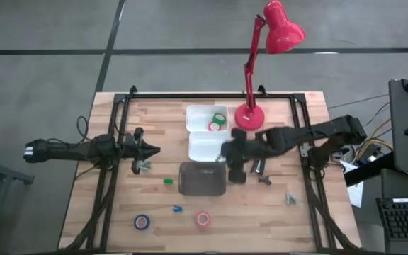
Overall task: Pick and place Stapler, Stapler remover, tape
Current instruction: Put the pink tape into the top white bin
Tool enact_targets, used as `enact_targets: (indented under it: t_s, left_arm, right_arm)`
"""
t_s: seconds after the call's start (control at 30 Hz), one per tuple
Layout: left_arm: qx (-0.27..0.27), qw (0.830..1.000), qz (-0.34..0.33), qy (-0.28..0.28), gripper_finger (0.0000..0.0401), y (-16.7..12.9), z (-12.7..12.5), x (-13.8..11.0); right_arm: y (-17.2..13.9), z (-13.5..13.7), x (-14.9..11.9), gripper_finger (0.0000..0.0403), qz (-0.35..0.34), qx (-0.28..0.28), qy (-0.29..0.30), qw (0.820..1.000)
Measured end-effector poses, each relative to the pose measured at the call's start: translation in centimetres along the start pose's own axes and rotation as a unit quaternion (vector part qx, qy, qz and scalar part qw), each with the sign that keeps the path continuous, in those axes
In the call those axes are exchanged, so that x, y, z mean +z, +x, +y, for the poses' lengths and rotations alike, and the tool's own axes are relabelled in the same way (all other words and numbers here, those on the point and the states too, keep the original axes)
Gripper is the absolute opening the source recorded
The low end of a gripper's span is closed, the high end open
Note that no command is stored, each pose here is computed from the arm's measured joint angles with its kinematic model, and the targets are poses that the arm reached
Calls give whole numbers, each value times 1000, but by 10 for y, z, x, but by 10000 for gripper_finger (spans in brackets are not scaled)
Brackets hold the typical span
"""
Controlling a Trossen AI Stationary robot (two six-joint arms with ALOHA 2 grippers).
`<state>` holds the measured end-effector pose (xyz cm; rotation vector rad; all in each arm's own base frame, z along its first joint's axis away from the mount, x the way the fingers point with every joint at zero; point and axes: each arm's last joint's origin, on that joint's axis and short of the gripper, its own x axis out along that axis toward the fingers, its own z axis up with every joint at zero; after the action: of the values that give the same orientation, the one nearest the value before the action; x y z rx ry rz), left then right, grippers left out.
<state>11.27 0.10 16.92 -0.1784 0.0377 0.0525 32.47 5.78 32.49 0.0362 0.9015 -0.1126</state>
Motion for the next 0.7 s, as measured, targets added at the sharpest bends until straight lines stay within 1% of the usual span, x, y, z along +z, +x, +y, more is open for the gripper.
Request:
enact_targets:
  t_s: [0.07, 0.17, 0.3, 0.5, 0.6, 0.67, 0.7]
  left_arm:
    - [0, 1000, 0, 0, 30, 0, 0, 0]
    - [0, 1000, 0, 0, 30, 0, 0, 0]
    - [0, 1000, -2, 0, 30, 0, 0, 0]
    - [0, 1000, -1, 0, 30, 0, 0, 0]
    - [0, 1000, 1, 0, 30, 0, 0, 0]
    - [0, 1000, 2, 0, 30, 0, 0, 0]
    - [0, 1000, 2, 0, 30, 0, 0, 0]
  right_arm:
    - [4, 14, -2, 127, -21, 17, -28, 999]
    - [13, 32, -3, 124, -58, 39, -50, 996]
    - [28, 51, -7, 123, -69, 55, -78, 993]
    - [54, 70, -10, 128, -63, 70, -99, 991]
    - [69, 82, -8, 129, -66, 104, -103, 987]
    - [79, 88, -7, 127, -57, 131, -106, 984]
    - [85, 90, -6, 125, -51, 136, -107, 984]
